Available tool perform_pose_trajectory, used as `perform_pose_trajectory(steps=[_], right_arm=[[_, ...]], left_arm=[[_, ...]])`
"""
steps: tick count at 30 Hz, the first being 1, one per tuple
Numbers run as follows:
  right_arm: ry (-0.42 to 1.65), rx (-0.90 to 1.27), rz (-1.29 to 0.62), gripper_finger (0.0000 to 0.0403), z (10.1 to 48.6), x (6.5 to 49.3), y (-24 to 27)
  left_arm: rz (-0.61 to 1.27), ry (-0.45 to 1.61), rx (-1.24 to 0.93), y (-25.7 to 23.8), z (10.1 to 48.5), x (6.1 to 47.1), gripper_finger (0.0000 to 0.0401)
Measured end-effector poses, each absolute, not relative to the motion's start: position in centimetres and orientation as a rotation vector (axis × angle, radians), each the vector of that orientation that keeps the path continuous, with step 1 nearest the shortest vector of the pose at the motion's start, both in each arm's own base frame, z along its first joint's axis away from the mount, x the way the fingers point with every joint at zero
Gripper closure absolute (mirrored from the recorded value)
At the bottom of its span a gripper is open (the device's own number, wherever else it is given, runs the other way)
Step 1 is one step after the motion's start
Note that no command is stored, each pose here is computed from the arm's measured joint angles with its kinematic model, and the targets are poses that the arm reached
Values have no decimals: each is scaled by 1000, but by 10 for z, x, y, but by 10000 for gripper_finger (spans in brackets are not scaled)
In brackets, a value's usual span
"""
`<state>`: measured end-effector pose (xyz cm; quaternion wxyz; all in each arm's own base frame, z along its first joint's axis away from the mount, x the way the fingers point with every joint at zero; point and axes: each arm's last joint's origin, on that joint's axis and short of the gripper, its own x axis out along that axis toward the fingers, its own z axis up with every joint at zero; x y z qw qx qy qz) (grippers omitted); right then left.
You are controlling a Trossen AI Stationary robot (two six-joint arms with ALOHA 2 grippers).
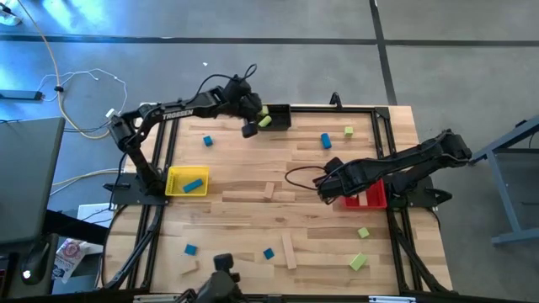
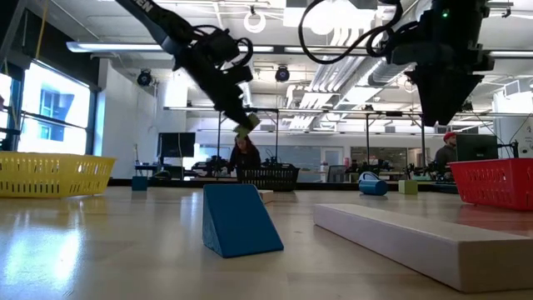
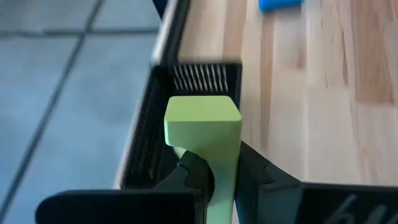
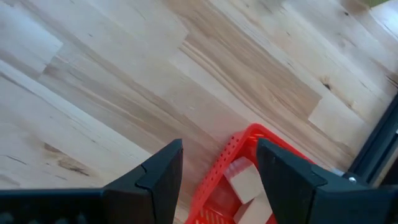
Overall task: Sort & place blocks by color
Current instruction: Put the light green block into the black bin
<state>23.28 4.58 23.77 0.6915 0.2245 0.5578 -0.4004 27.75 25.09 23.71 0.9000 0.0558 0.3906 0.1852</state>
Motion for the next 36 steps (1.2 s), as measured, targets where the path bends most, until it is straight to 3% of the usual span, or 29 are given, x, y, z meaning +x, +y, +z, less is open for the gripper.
perform_pose_trajectory(steps=[9, 25, 36], right_arm=[[1223, 503, -892, 213, 238, 235, 46], [1202, 519, -879, 213, 238, 237, 47], [1201, 520, -879, 213, 238, 237, 46]], left_arm=[[394, 666, 189, 247, 244, 298, 375], [416, 826, 58, 277, 175, 298, 375], [476, 826, 64, 280, 170, 300, 335]])
